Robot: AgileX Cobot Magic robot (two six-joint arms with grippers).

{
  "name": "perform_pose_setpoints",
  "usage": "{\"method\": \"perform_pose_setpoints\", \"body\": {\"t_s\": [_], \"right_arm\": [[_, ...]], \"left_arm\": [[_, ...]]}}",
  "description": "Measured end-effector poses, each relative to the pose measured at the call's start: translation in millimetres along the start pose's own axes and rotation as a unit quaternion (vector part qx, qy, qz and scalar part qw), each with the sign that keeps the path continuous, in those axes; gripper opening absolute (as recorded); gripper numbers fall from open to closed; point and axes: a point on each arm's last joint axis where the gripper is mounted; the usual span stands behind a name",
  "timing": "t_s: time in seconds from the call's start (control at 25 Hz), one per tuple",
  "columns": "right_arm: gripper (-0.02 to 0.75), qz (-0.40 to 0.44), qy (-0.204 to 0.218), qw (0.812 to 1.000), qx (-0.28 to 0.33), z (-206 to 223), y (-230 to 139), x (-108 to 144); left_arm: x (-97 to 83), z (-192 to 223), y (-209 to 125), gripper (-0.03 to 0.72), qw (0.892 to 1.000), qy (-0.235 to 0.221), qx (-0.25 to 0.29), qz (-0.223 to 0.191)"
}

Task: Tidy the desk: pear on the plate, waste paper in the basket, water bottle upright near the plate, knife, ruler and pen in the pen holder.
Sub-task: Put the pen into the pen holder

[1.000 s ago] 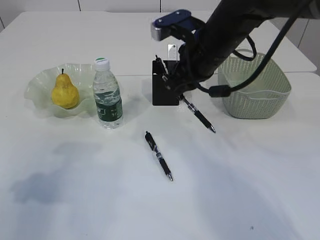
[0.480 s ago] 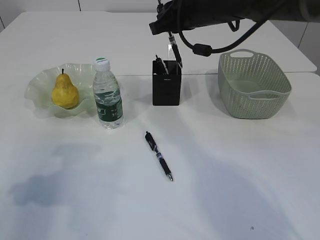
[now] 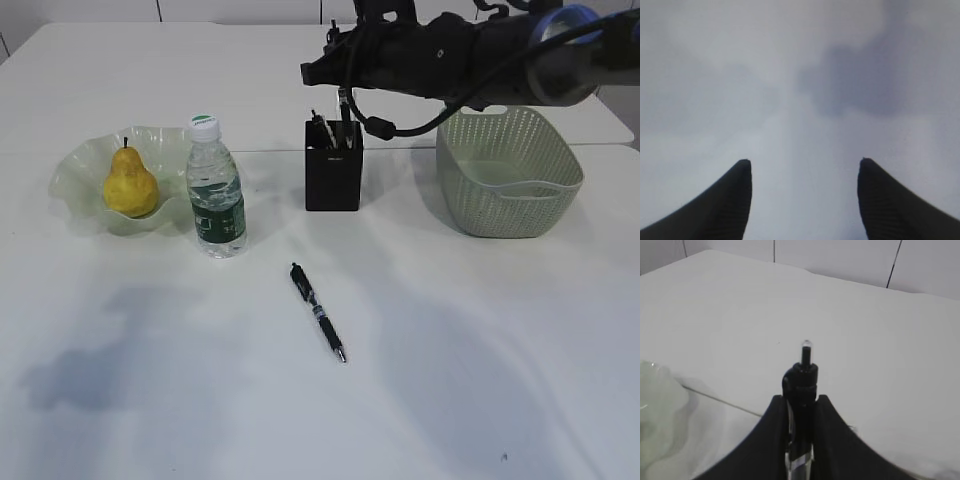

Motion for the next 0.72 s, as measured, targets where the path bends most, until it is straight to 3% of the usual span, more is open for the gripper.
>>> {"method": "perform_pose_setpoints", "body": {"t_s": [0.44, 0.72], "right_arm": [[0.09, 0.062, -0.019, 0.996, -0.055, 27, 5, -13], [0.09, 0.072, -0.024, 0.996, -0.04, 42, -16, -17]], "left_arm": [[-0.4, 0, 2, 0.465, 1.0, -0.002, -0.012, -0.001], [-0.4, 0, 2, 0.465, 1.0, -0.002, -0.012, -0.001]]}}
Point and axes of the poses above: a point on each arm's last joint axis where the gripper is mounted, z pointing out along that axis toward the gripper, x along the wrist's bending axis when the last joint is at zero, y = z × x, and after that the axes turned 7 degrees about z, right-handed
